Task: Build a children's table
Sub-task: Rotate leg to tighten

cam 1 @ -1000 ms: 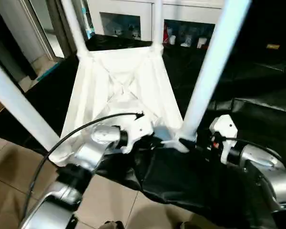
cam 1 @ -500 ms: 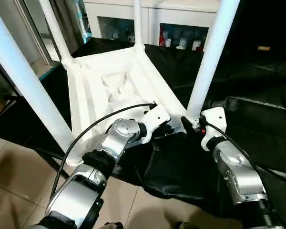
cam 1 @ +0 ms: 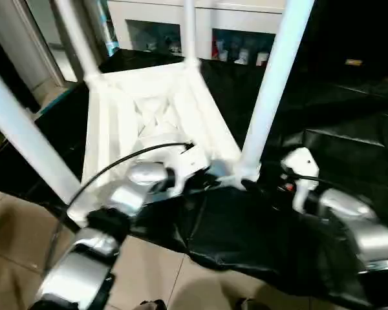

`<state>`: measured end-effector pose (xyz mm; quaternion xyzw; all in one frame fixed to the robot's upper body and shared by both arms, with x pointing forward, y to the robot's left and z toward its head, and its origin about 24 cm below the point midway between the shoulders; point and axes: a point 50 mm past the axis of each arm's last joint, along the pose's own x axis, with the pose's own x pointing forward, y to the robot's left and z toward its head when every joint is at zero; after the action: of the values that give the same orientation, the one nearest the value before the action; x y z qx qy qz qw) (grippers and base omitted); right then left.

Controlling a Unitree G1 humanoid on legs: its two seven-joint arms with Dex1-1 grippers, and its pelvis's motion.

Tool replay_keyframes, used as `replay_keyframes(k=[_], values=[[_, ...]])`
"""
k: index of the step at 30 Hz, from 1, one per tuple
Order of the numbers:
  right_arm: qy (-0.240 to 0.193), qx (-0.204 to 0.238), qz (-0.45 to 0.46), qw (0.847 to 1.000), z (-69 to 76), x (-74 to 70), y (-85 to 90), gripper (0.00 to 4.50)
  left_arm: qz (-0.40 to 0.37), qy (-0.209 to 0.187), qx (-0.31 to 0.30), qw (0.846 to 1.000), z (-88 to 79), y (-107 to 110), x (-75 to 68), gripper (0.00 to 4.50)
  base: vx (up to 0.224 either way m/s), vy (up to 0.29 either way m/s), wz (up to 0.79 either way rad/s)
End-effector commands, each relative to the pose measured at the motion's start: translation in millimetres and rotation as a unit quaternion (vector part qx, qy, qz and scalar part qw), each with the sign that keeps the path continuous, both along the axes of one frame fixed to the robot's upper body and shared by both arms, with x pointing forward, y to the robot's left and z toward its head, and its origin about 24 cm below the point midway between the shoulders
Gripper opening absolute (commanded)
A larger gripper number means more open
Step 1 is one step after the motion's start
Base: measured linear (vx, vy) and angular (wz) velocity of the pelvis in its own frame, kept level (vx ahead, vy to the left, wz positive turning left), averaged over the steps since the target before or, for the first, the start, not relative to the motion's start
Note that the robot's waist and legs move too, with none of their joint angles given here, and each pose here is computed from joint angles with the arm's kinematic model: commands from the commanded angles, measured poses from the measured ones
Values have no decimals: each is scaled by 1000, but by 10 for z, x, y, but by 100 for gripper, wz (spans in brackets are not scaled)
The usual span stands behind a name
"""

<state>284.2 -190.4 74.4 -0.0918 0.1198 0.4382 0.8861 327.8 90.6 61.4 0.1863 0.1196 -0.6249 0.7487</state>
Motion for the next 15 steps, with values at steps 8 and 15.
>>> replay_keyframes(k=[8, 15], values=[[12, -21, 90, 996, 75, -3, 24, 387, -77, 22, -17, 997, 89, 166, -109, 0, 0, 0, 0], [15, -10, 111, 994, 64, 5, 100, 387, -80, 26, -17, 996, 105, 210, -119, 0, 0, 0, 0]])
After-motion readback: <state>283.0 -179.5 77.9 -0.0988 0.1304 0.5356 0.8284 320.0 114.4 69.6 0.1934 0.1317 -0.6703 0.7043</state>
